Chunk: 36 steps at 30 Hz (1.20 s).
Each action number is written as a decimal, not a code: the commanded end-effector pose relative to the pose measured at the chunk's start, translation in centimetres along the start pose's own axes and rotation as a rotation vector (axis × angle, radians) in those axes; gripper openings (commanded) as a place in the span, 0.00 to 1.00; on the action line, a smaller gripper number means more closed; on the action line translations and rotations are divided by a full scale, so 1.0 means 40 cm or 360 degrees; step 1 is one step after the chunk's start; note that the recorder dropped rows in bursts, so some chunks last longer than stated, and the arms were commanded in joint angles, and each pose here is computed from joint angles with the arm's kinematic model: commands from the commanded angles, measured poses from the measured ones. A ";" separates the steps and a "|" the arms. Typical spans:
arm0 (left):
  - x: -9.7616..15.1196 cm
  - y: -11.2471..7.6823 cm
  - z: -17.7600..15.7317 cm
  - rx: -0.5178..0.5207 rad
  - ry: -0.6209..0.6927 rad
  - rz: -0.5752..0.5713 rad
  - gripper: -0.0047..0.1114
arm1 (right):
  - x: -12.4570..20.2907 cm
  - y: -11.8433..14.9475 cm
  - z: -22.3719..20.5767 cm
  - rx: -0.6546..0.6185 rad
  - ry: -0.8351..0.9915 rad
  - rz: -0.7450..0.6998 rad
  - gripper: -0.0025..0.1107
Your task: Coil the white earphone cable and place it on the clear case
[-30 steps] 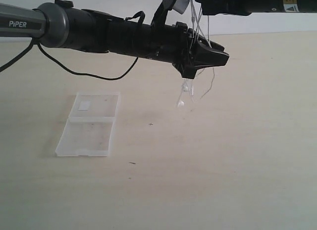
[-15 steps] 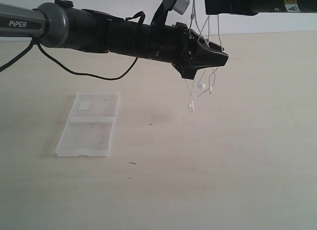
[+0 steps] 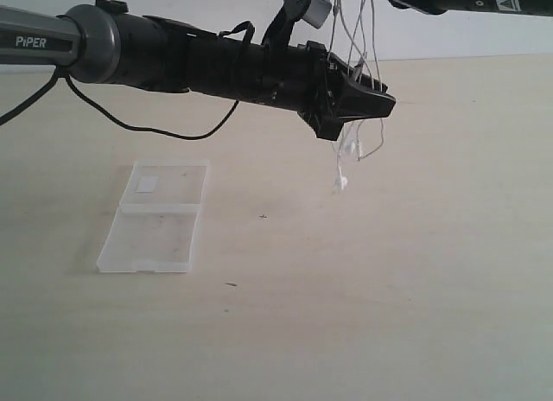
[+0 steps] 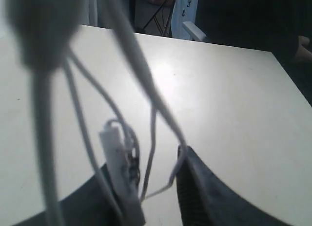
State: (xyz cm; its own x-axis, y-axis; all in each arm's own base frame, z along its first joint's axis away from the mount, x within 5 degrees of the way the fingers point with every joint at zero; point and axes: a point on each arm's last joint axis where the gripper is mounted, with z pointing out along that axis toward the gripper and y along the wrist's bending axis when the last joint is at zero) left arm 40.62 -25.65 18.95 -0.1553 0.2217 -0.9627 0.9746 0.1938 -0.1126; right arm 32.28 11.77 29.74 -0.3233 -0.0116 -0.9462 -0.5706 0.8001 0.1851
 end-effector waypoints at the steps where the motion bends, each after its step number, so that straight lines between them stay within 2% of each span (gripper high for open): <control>1: 0.008 0.003 0.003 -0.0005 0.0003 -0.0021 0.32 | -0.023 0.007 -0.009 -0.0011 -0.0073 0.0052 0.02; 12: 0.008 0.003 0.003 -0.0007 -0.0003 -0.0026 0.32 | -0.029 0.006 -0.011 -0.0004 -0.0106 0.0125 0.02; 25: -0.005 0.009 0.003 -0.0044 -0.0091 -0.0060 0.31 | -0.028 0.005 -0.011 0.0001 -0.0097 0.0109 0.02; 27: -0.003 0.008 0.003 -0.0039 -0.0079 -0.0051 0.26 | -0.028 0.005 -0.011 0.0001 -0.0097 0.0109 0.02; 31: 0.001 0.006 0.003 -0.0028 -0.0053 -0.0054 0.04 | -0.027 0.005 -0.011 0.0005 -0.0096 0.0109 0.02; 36: 0.003 0.006 0.003 -0.0028 -0.0037 -0.0096 0.04 | -0.023 -0.007 -0.011 0.0089 -0.0069 0.0099 0.02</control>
State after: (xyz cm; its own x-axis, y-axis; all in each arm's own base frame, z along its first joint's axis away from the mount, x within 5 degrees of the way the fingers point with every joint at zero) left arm 40.82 -25.68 19.25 -0.1796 0.1805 -0.9670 0.9663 0.2168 -0.1390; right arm 32.36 11.54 30.23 -0.3359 0.0712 -0.9392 -0.5269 0.8123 0.2501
